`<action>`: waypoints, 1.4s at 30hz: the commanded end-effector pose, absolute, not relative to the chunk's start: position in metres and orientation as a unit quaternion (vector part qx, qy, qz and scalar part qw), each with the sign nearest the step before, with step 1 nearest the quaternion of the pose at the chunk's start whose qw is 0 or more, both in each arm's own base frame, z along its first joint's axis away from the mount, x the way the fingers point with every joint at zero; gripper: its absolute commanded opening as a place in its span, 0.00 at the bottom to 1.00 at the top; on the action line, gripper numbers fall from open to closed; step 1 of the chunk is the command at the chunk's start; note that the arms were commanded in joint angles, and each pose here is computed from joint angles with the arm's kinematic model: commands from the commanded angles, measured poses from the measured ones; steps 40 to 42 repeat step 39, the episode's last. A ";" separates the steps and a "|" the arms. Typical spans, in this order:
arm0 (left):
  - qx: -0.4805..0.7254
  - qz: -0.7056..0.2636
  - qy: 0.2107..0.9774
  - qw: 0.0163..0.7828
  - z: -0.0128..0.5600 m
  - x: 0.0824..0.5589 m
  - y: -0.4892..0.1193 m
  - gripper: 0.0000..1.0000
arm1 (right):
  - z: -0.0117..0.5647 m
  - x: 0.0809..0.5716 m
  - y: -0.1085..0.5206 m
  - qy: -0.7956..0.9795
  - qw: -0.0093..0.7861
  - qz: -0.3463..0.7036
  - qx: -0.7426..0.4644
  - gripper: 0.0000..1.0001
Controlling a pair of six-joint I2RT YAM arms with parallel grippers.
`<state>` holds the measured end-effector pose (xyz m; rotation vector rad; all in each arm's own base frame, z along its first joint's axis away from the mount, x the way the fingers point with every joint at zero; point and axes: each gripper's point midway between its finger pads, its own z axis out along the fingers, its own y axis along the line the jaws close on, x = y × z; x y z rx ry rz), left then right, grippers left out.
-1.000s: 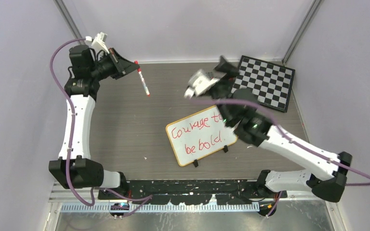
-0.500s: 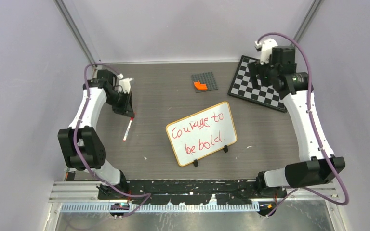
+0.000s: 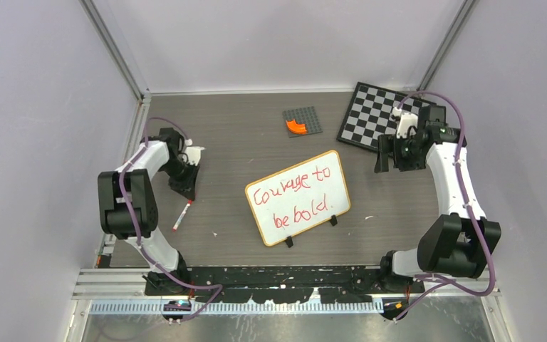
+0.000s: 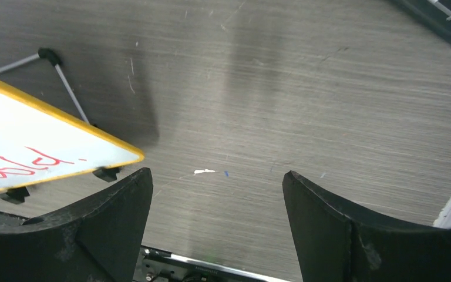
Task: Write a sentence on the whiteboard
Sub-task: Place the whiteboard marker at the center of the board, then reset both arms
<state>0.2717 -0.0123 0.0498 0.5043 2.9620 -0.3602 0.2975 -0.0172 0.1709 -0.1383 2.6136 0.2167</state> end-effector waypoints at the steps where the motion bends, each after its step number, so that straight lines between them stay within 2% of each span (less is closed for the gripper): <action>1: 0.175 -0.096 0.977 0.072 0.033 0.283 -0.008 0.00 | 0.170 0.295 -0.015 0.956 0.274 0.085 -0.061 0.86; 5: 0.176 -0.092 0.978 0.058 0.023 0.278 -0.009 0.05 | 0.159 0.291 -0.015 0.958 0.266 0.086 -0.068 0.87; 11: 0.178 -0.090 0.978 0.055 0.022 0.273 -0.012 0.28 | 0.150 0.285 -0.015 0.961 0.253 0.087 -0.074 0.88; 15: 0.180 -0.105 0.976 0.061 0.043 0.274 -0.017 0.47 | 0.150 0.281 -0.012 0.963 0.237 0.097 -0.084 0.88; 16: 0.184 -0.107 0.975 0.066 0.051 0.275 -0.018 0.53 | 0.151 0.280 -0.011 0.963 0.236 0.101 -0.088 0.89; 21: 0.193 -0.127 0.966 0.119 0.107 0.291 -0.023 0.97 | 0.173 0.287 -0.007 0.955 0.254 0.122 -0.097 0.91; 26: 0.159 -0.155 0.954 0.203 0.170 0.318 -0.017 1.00 | 0.200 0.304 -0.024 0.948 0.277 0.142 -0.071 0.91; 31: 0.072 -0.142 0.942 0.295 0.212 0.339 0.022 1.00 | 0.221 0.317 -0.056 0.940 0.304 0.153 -0.031 0.92; 36: 0.006 -0.147 0.935 0.323 0.221 0.342 0.052 1.00 | 0.223 0.320 -0.066 0.937 0.307 0.165 -0.014 0.92; 42: -0.016 -0.123 0.932 0.342 0.219 0.344 0.065 1.00 | 0.218 0.319 -0.062 0.937 0.300 0.178 -0.010 0.92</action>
